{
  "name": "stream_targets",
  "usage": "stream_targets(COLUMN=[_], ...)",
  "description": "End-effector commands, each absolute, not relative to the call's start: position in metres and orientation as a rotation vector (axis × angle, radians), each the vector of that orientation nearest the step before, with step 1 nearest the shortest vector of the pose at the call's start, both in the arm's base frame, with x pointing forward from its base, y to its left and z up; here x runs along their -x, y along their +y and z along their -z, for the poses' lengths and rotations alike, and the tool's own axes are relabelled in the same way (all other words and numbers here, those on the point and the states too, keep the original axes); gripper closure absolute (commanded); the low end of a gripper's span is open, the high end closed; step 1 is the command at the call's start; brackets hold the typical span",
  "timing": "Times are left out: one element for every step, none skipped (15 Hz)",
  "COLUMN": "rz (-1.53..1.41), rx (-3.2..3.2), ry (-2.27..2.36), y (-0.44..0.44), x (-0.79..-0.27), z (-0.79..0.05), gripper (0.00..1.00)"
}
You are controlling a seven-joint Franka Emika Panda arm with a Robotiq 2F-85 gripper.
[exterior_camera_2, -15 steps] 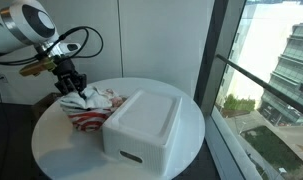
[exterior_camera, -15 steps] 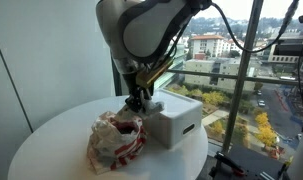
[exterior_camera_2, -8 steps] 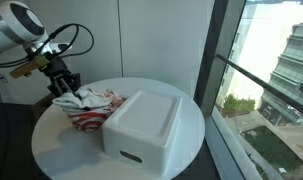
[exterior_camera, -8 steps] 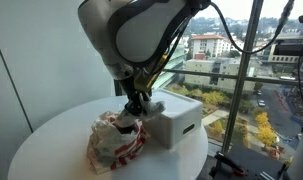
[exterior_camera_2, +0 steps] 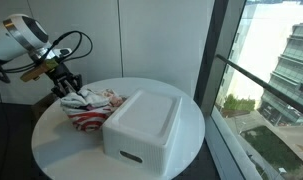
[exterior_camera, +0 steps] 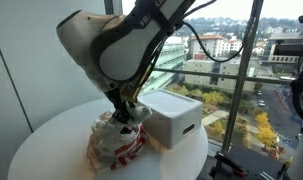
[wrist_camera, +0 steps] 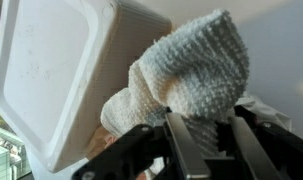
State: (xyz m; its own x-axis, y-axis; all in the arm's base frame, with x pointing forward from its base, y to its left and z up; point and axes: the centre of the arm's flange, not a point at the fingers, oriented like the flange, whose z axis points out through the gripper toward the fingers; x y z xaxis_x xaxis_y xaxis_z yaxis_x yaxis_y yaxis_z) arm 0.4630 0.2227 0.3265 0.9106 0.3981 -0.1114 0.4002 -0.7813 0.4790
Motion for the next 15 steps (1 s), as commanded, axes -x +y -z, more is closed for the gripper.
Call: stream_targets(rz=[-0.016,-0.026,-0.040,-0.046,-0.062,-0.084,-0.102,-0.125,-0.145,-0.167,-0.186,-0.206,-0.221,-0.238,-0.254], rx=[-2.542,-2.536,-2.533,-2.530,-2.518,-2.504,-2.491,-2.467,-2.445,-2.423,-2.414,-2.406,-2.403,-2.394,-2.388], ry=[0.690,0.724,0.756,0.788,0.819,0.839,0.858,0.882,0.907,0.924,0.938,0.955,0.968,0.987,1.008], y=[0.243,0.246,0.248,0.249,0.249,0.248,0.247,0.248,0.248,0.248,0.249,0.252,0.255,0.259,0.262], x=[-0.485,-0.487,-0.490,-0.492,-0.495,-0.498,-0.500,-0.500,-0.500,-0.499,-0.499,-0.499,-0.500,-0.502,-0.504], z=[-0.310,-0.302,-0.294,-0.287,-0.280,-0.274,-0.272,-0.273,-0.277,-0.284,-0.288,-0.292,-0.293,-0.291,-0.290], gripper=[0.94,0.94,0.94,0.94,0.94,0.94,0.94,0.94,0.94,0.94,0.94,0.94,0.94,0.94,0.94])
